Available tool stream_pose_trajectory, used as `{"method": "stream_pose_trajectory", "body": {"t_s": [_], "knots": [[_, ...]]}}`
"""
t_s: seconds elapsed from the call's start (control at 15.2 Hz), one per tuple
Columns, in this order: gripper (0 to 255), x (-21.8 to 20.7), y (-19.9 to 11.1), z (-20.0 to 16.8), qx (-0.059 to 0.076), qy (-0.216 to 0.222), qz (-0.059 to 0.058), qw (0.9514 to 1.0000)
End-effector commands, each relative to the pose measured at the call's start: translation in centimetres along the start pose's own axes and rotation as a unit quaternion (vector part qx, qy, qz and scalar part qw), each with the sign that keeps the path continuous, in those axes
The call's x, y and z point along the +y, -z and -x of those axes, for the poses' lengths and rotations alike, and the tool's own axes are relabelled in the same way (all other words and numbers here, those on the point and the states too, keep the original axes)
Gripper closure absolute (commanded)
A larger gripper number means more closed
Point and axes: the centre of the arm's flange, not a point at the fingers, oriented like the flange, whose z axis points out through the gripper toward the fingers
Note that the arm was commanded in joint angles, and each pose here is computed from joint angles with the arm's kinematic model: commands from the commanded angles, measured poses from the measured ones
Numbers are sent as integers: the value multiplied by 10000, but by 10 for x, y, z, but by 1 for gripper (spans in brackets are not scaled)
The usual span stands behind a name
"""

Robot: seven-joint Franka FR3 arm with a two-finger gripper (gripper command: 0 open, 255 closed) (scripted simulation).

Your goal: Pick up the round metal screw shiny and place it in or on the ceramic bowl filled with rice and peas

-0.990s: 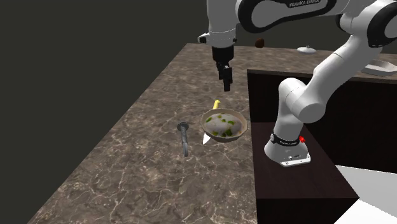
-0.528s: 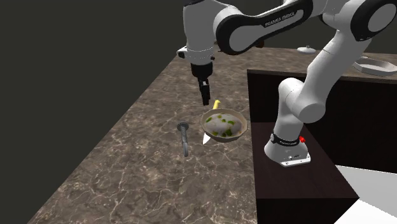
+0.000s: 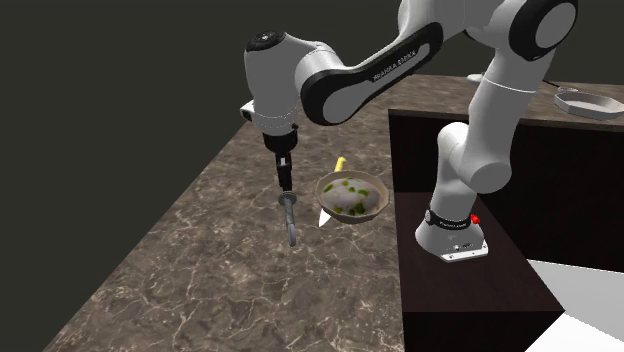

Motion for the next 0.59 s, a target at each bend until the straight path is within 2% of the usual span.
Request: {"method": "stream_pose_trajectory", "body": {"t_s": [0.0, 0.07, 0.53], "knots": [[0, -12, -7, -21, 52, -22, 105, 9999], [0, -16, -10, -28, 67, -28, 139, 9999], [0, -15, -47, -29, 67, -28, 139, 9999]]}}
